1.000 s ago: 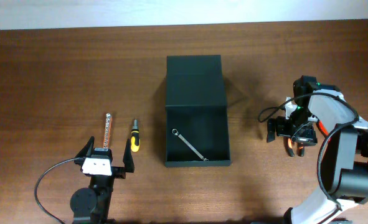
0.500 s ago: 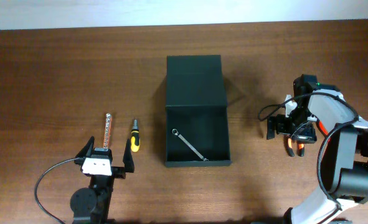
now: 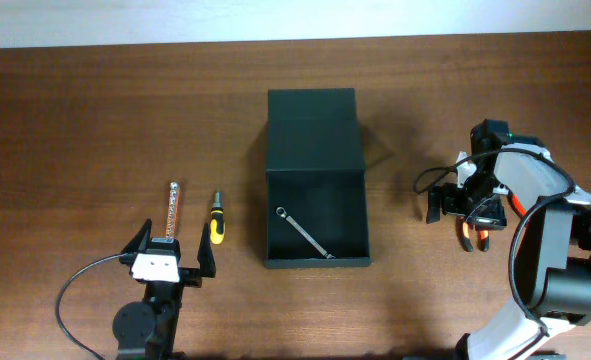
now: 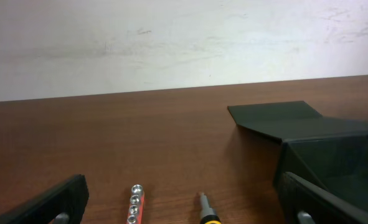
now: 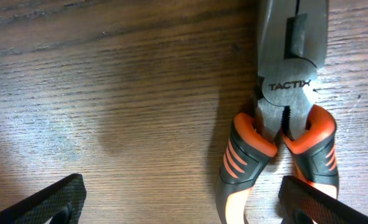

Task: Pack container
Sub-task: 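Lower the right gripper and close it on the pliers' jaws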

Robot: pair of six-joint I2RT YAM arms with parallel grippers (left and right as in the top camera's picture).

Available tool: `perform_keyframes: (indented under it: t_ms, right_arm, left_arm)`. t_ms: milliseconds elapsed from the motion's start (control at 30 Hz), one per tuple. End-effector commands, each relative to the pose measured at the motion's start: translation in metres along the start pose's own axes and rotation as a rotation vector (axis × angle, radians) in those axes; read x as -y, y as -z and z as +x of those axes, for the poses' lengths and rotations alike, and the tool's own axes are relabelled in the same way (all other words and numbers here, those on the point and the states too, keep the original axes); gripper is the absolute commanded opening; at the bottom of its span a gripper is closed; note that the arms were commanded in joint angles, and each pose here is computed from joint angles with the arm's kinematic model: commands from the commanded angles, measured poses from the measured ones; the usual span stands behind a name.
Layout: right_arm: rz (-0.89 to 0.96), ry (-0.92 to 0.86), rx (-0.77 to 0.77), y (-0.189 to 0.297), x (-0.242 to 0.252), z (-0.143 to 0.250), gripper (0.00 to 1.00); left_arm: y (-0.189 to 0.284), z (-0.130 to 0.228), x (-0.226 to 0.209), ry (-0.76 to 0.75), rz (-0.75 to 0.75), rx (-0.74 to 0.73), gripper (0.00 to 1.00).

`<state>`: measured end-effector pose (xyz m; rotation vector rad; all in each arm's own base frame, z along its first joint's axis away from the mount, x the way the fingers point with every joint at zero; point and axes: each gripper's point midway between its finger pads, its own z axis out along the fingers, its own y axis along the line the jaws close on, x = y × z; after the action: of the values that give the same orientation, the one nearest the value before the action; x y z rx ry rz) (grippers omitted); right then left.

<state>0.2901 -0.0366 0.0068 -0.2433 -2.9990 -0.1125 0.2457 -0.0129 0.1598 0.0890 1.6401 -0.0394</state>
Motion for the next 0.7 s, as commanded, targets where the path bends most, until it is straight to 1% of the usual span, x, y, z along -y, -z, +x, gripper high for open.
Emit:
perform_keyframes:
  t_ms: [0,500,667]
  right_arm:
    - [-0.012,0.011,-0.011,-0.0046,-0.0035,0.0021,0.99]
    - [-0.011,0.012,0.007,-0.0054,-0.0034,-0.0029,0.99]
    - [-0.011,0.011,-0.007,-0.0095,-0.0032,0.0021,0.99]
  left_arm:
    - [0.0001,0.0017,-0.0028,-0.015,-0.014,-0.001,0.99]
    - [0.0001,0.0017,-0.0028,-0.015,-0.014,-0.001,0.99]
    - [0.0001,0.0017,-0.0029,-0.015,-0.014,-0.001,0.99]
